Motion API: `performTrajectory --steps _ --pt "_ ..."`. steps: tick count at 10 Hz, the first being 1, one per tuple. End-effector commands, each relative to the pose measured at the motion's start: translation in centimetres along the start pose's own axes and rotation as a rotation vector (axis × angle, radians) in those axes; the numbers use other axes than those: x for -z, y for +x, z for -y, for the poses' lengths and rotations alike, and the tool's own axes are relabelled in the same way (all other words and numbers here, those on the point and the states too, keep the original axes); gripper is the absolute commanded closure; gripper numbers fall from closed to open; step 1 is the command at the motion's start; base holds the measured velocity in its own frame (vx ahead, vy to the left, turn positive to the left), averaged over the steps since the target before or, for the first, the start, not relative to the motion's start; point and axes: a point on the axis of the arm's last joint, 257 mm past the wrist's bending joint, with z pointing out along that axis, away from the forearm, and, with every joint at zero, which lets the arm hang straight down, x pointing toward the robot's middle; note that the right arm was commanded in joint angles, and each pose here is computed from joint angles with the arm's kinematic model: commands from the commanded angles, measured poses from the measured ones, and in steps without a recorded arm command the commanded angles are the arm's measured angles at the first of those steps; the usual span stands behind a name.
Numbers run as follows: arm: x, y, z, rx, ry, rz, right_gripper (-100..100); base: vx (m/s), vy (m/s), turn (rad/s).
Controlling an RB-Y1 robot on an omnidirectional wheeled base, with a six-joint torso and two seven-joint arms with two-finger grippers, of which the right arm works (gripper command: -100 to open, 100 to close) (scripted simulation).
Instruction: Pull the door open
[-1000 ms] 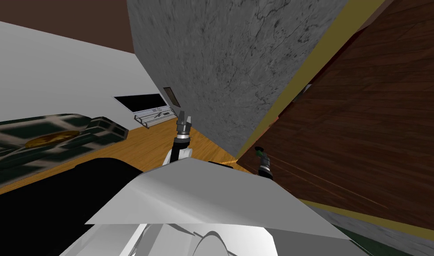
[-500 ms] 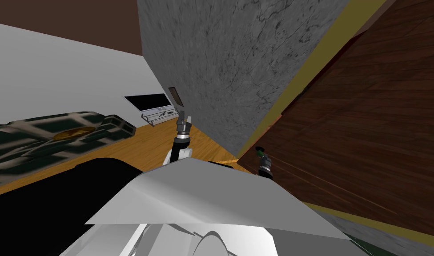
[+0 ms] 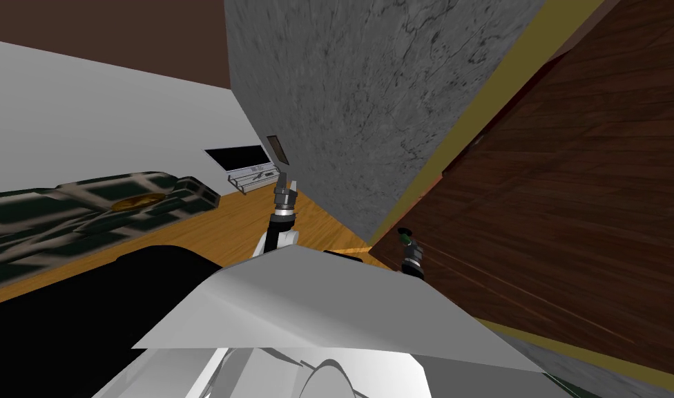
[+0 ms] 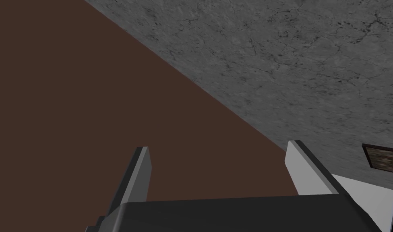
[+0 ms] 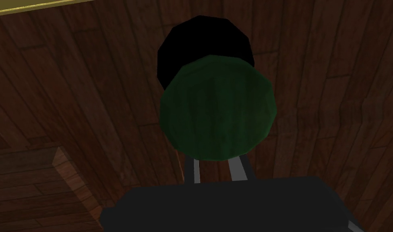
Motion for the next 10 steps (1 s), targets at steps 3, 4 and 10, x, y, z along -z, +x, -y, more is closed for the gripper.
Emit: performTrajectory --steps 3,4,10 --pt "-0.46 0.9 -0.6 -0.076 -0.022 -0.007 100 -0.04 -0.008 0.051" --pt "-0.49 0.7 -0.6 -0.13 -0.023 0.002 100 -0.039 -0.002 0.084" --pt "0.05 -0.8 0.5 -0.299 -0.003 0.053 -100 -0.065 -0.01 0.071"
